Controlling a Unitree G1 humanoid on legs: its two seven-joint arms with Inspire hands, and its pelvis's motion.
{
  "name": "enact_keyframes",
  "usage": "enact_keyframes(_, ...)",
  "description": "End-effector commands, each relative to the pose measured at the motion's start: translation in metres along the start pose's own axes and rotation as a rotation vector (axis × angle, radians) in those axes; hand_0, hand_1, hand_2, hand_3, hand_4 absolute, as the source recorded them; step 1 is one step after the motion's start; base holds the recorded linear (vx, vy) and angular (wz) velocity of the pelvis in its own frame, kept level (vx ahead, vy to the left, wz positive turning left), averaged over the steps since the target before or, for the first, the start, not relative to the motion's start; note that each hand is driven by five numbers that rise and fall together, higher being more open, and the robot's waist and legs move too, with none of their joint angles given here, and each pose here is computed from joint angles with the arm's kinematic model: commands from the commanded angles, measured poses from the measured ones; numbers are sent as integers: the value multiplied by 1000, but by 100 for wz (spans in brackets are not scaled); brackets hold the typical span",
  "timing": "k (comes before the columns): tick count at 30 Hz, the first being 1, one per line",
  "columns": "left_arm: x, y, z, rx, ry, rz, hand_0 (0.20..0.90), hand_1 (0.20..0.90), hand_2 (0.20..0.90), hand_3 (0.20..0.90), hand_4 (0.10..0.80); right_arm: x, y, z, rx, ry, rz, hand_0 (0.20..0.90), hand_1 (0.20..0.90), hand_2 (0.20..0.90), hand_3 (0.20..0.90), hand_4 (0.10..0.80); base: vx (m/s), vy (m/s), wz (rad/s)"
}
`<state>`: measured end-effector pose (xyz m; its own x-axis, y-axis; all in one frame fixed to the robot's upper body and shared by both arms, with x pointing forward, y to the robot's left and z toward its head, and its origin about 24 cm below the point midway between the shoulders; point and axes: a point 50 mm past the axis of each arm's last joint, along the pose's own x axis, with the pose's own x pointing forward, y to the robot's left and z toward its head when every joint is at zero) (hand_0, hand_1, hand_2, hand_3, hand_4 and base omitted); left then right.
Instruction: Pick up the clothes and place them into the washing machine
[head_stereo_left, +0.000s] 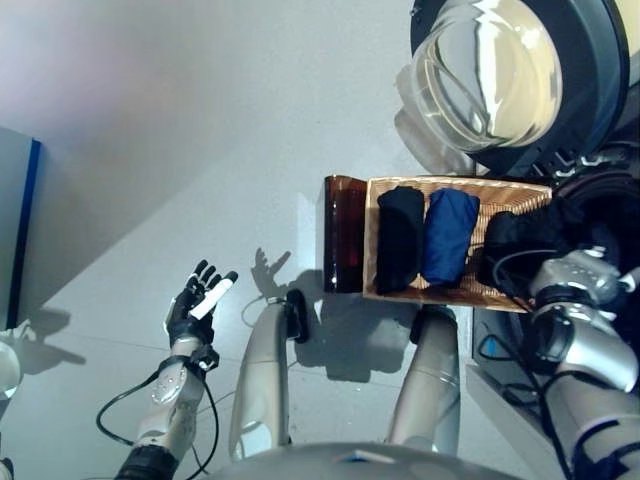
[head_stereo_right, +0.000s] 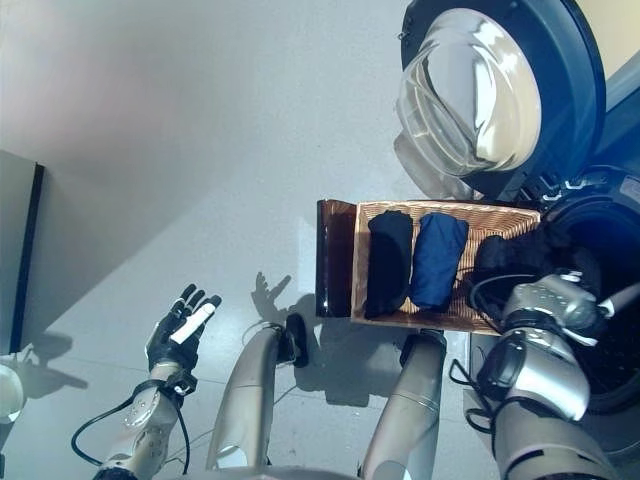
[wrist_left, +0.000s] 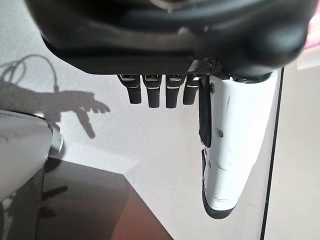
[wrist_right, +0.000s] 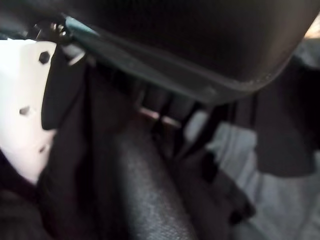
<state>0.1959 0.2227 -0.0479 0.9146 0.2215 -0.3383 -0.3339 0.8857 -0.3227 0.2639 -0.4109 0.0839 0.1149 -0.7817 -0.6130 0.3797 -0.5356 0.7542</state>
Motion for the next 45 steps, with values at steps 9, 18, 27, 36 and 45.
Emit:
enact_keyframes(9,-6,14,27,31,-123,-10,900,900,900,900,800,11,37,81,64,-318,62,200,200,200,200,300,0,0,0)
enact_keyframes(18,-8,19,29,25,-139,16,900,900,900,900,800,1,61,97,71,-376,126,200,200,200,200,300,0,0,0)
enact_keyframes(27,-13,26,30,41,-147,25,900,900,900,900,800,-11,93,133,38,-502,228,200,200,200,200,300,0,-6,2)
enact_keyframes(36,-7,17,38,73,-201,-28,900,900,900,900,800,5,61,83,-555,-518,295,900,900,900,900,800,-20,-4,-1)
enact_keyframes(45,-5,20,42,69,-209,-24,900,900,900,900,800,22,28,58,-908,-434,322,900,900,900,900,800,0,0,0)
